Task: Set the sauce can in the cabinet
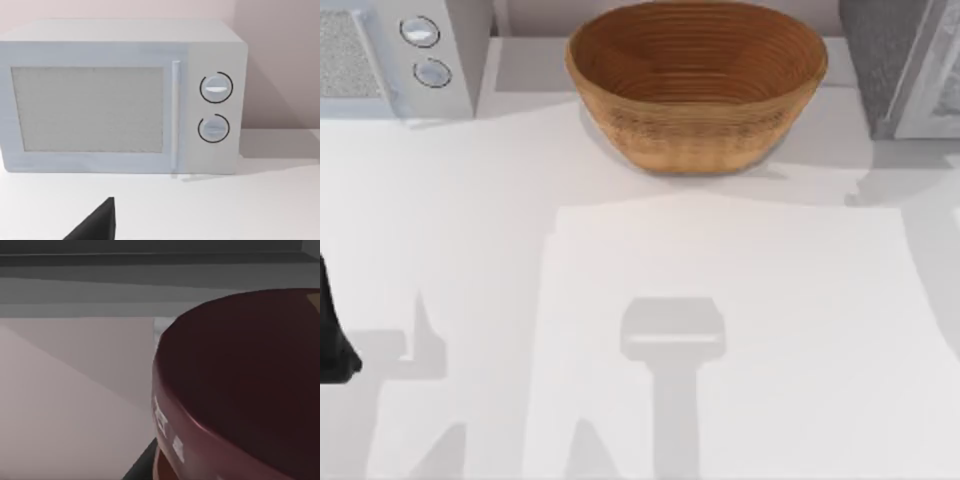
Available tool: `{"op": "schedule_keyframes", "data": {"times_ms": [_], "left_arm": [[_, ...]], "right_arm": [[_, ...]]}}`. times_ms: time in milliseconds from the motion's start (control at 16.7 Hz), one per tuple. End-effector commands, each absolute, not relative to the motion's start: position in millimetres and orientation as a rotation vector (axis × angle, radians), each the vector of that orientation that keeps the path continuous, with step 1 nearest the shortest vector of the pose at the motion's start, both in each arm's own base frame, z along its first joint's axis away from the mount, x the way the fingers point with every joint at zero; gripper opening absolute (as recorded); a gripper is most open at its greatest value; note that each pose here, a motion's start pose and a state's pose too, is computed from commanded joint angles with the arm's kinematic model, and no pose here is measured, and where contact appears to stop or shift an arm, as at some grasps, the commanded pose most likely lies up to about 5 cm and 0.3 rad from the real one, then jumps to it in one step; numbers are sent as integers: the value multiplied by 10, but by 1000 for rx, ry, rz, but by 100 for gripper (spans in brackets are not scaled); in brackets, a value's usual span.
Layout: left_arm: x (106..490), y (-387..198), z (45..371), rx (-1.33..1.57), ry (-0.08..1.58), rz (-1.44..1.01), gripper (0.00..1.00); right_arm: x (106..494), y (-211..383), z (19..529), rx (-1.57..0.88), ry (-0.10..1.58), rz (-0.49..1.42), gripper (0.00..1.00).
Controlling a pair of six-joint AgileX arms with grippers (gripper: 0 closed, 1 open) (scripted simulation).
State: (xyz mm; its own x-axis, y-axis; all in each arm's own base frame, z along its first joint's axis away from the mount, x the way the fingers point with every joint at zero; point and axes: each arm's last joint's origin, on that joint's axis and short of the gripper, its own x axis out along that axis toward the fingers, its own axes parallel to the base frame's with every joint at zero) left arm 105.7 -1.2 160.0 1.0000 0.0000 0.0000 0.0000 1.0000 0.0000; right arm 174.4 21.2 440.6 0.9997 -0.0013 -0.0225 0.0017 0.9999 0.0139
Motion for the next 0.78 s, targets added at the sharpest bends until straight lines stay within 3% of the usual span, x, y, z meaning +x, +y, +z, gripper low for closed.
{"op": "schedule_keyframes", "data": {"times_ms": [360, 780], "left_arm": [[1057, -12, 1600, 0, 0, 0, 100], [1057, -12, 1600, 0, 0, 0, 100]], "right_arm": [[2248, 388, 5135, 6, 0, -1, 0], [2464, 479, 5302, 1, 2, 6, 0]]}}
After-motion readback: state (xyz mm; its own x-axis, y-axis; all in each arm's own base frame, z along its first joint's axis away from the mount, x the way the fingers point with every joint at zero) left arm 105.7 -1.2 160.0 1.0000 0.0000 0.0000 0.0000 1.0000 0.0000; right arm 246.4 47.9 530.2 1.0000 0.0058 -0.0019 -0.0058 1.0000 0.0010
